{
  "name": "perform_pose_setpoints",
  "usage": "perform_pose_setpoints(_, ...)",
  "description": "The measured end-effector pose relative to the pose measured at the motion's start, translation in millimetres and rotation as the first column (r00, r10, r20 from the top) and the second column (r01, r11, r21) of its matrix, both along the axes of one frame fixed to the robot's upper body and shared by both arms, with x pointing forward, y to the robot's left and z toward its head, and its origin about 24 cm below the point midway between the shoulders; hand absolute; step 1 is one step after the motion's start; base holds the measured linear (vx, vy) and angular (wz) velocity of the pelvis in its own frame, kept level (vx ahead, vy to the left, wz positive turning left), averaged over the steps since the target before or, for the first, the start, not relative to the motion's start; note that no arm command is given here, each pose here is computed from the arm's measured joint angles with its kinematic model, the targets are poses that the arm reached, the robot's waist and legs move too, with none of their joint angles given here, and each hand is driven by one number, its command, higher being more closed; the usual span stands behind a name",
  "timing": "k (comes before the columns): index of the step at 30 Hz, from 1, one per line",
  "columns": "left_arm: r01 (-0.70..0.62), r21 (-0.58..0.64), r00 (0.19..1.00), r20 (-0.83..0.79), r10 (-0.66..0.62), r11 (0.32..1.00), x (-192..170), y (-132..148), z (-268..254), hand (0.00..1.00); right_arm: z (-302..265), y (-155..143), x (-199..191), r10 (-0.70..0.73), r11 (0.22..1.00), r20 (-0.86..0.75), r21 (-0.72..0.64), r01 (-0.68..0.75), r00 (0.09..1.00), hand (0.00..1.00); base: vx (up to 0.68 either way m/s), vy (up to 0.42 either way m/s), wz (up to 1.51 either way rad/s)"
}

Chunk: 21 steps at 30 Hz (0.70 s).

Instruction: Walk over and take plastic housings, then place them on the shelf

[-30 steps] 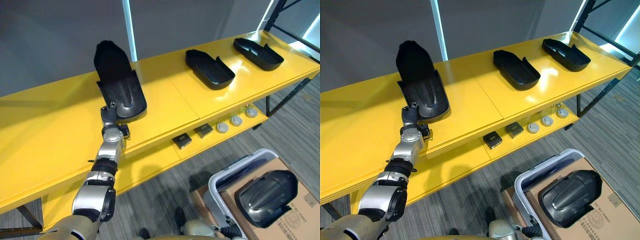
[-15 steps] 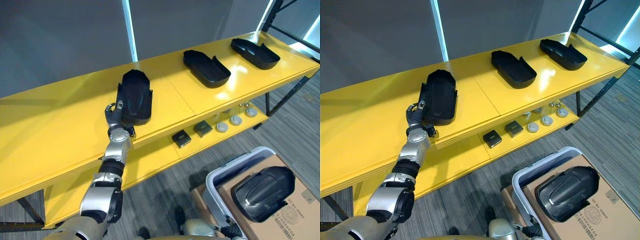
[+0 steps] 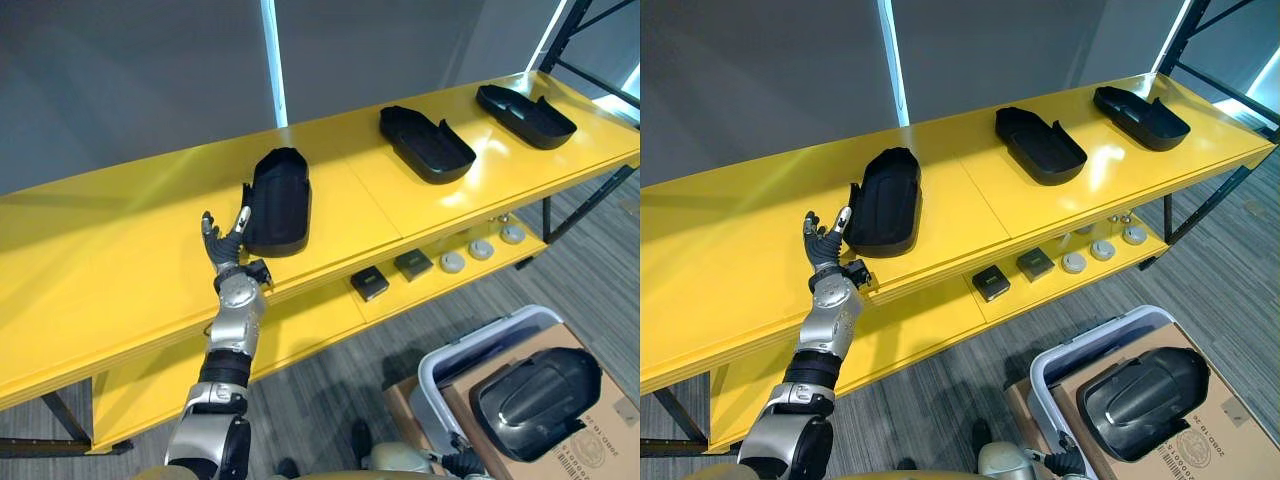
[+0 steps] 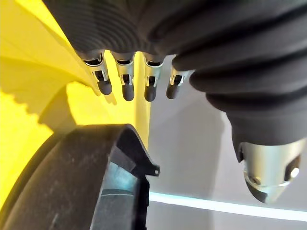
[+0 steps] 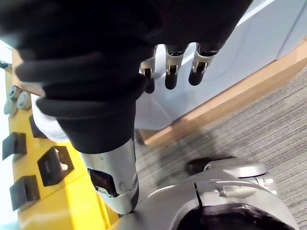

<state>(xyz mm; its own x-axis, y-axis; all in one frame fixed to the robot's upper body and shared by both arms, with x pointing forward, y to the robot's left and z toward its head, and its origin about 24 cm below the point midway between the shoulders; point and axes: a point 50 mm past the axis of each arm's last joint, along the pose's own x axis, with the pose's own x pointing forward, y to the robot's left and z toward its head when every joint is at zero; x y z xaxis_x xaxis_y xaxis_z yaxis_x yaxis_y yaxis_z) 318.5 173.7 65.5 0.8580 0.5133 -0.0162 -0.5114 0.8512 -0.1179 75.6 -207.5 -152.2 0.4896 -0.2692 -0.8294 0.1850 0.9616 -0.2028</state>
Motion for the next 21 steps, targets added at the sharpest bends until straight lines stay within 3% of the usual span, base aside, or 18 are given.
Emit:
perform_pose_setpoints(6,0.101,0.112,0.995,-0.012,-0.1,0.989,-2.2,-15.0,-2.1,0.0,-0.1,-0.4,-1.2,-0.001,1.0,-0.003,-0.001,0.001,1.0,0.0,-0.02,-0.002,0.0)
perform_pose_setpoints(7,0.138,0.173,0.99,-0.005,-0.139,0.975,-3.8,-20.7,0.6,1.0,-0.3,-0.7,-2.4,-0.003,1.0,-0.005,-0.001,0.003,1.0,0.0,-0.01,-0.002,-0.04)
perform_pose_setpoints(11,0.217,0.345,0.976,-0.044,-0.215,0.913,-16.1,-34.1,-6.1,1.0,-1.2,-1.3,-7.4,-0.007,1.0,-0.017,-0.002,0.007,1.0,0.0,0.01,0.001,0.02)
perform_pose_setpoints(13,0.262,0.467,0.964,-0.086,-0.252,0.845,-23.1,-41.4,-11.9,1.0,-1.5,-1.3,-9.3,-0.008,1.0,-0.021,-0.002,0.008,1.0,0.0,0.02,0.012,0.06)
perform_pose_setpoints(21,0.361,0.651,0.925,-0.161,-0.343,0.668,-32.7,-60.9,-19.3,1.0,-1.2,-1.0,-8.8,-0.002,1.0,-0.008,-0.001,0.002,1.0,0.0,-0.01,0.001,-0.03)
